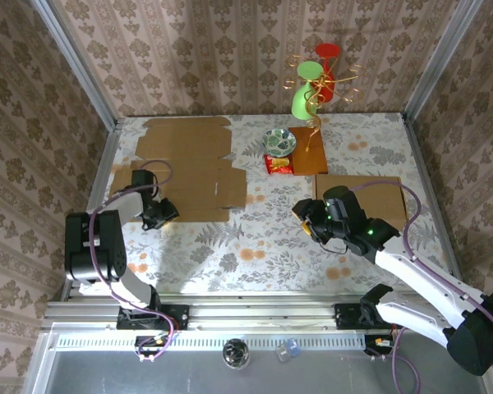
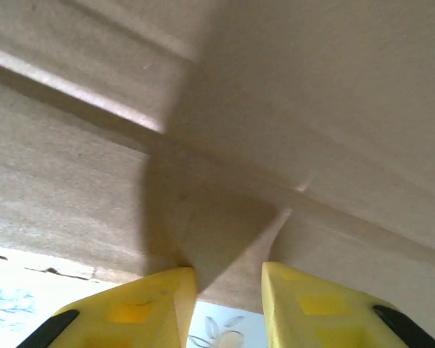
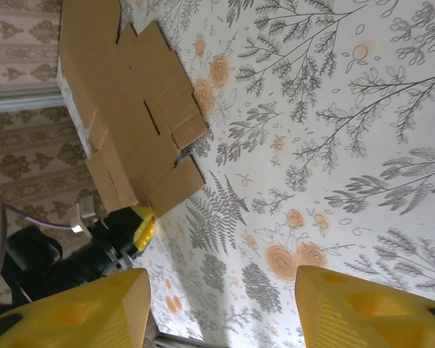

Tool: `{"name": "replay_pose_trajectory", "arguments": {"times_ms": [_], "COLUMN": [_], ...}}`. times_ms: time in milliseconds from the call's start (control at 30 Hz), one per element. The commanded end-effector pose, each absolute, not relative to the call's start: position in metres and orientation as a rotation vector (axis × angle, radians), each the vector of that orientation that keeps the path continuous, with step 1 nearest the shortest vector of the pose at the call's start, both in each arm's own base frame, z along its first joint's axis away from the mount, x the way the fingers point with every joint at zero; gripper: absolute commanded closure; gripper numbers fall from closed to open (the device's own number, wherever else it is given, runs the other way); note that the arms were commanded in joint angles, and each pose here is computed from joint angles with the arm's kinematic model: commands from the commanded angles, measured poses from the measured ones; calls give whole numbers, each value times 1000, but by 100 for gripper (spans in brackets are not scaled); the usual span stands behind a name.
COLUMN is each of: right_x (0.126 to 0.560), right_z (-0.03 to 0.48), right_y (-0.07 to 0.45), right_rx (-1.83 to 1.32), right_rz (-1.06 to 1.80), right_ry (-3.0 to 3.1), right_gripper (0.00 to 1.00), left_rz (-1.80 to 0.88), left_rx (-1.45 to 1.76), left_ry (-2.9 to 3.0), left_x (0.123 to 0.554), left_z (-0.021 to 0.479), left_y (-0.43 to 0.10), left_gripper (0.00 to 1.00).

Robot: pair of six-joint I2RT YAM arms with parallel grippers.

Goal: Fold the paper box

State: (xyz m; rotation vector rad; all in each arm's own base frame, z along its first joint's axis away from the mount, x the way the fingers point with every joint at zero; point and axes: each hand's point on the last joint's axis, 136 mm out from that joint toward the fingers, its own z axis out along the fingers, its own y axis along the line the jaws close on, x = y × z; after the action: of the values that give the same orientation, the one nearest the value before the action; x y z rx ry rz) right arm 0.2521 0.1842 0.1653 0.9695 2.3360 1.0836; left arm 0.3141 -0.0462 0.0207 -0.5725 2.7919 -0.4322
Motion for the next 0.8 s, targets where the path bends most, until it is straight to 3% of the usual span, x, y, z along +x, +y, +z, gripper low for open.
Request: {"name": "replay_pose_trajectory", "arguments": {"times_ms": [0,267,500,767], "right_x": [272,279,289,308], "right_z": [178,145,123,111], "right_y": [183,181,189,197], "right_rx": [1083,1228,1246,1205], "right_rz": [1142,1163,1144,1129], "right_ry": [2161,2081,2107,2097], "right_gripper": [43,41,41,43], "left_rz": [-465,-590,-856,-871], "left_rx": [-636,-767,-717,-687], "left_ry": [2870,2791,2733,2646], "left_x": [275,217,207,235], "left_z": [-7,-7,24,81], "left_y": [-72,-149,-214,-190], "left_gripper": [70,76,75,67]}}
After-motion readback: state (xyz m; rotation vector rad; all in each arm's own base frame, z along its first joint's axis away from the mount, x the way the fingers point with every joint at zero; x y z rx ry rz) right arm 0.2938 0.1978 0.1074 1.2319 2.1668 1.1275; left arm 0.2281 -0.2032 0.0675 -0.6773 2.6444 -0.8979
